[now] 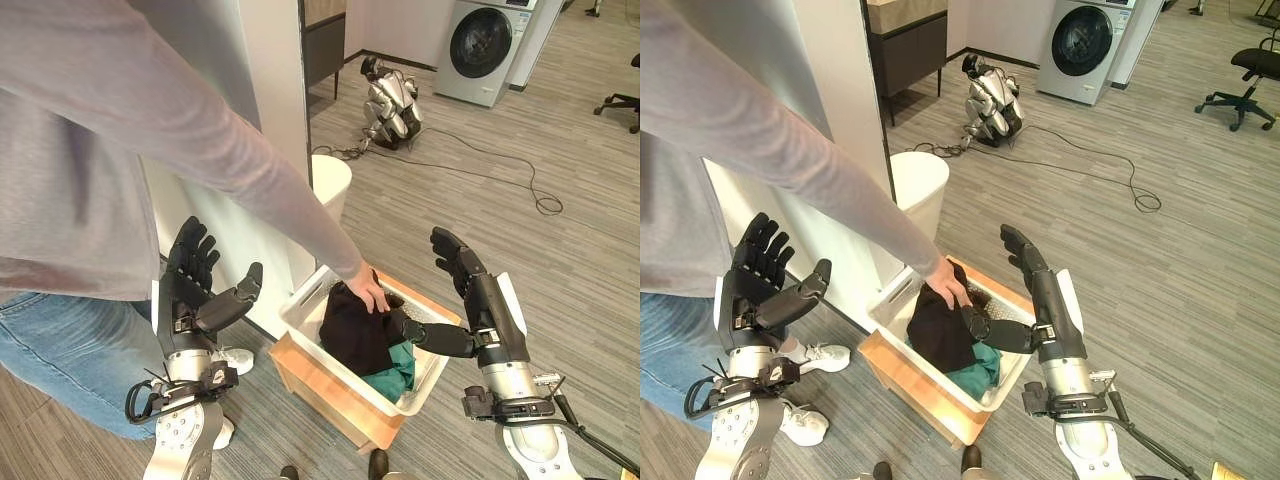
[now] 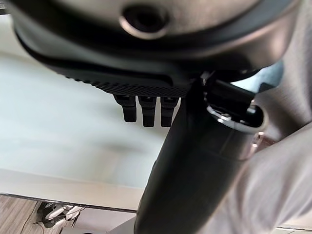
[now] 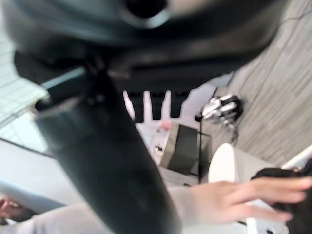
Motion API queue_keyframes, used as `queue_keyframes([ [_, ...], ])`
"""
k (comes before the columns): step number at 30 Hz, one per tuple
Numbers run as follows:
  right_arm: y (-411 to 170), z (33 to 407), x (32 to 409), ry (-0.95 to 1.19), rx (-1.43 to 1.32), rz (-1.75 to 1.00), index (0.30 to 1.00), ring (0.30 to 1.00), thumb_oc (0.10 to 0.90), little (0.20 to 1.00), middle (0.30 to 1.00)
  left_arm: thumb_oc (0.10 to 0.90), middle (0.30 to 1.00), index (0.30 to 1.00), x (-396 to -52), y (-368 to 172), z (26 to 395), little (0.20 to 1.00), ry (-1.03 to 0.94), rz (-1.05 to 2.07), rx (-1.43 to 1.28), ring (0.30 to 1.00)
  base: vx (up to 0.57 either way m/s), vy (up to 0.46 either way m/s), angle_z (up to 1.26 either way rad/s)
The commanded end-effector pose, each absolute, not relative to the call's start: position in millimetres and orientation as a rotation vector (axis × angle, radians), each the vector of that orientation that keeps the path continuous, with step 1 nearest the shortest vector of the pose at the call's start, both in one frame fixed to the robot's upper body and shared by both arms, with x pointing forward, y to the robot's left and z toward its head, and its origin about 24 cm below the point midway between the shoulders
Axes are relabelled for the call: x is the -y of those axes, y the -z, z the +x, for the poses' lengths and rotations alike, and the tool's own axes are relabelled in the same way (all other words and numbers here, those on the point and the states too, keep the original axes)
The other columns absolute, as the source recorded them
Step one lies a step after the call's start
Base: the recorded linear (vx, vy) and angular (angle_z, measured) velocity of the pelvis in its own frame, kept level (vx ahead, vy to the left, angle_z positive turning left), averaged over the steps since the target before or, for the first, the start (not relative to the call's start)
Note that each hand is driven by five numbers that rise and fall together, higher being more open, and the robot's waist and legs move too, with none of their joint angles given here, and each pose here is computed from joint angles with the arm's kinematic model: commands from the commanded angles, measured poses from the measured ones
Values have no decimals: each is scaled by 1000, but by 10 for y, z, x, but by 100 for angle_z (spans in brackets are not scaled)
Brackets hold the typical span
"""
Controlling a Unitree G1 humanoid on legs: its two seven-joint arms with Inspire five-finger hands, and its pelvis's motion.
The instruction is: Pick up bed clothes into laundry basket.
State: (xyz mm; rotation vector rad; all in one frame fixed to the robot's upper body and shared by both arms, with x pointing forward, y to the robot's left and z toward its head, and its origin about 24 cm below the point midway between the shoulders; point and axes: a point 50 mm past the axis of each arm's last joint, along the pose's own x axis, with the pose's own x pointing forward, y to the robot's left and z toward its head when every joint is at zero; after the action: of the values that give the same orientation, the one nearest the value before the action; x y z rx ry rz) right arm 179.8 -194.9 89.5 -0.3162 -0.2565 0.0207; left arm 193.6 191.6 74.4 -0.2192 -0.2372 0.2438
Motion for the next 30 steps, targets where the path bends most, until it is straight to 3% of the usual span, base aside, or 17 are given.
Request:
queue_keyframes([
  [1,-1439,1734,1813,-53,591,-257,900,900,800,900,900,800,900,900,-1981,-1123,1971,900,-197,-197,482,900,-31,-9,0],
  [30,-1393,1794,1779,-60,571,-224,900,900,800,900,900,800,900,900,-1982,-1066,2030,900,-184,-194,453,900,0,0,0],
])
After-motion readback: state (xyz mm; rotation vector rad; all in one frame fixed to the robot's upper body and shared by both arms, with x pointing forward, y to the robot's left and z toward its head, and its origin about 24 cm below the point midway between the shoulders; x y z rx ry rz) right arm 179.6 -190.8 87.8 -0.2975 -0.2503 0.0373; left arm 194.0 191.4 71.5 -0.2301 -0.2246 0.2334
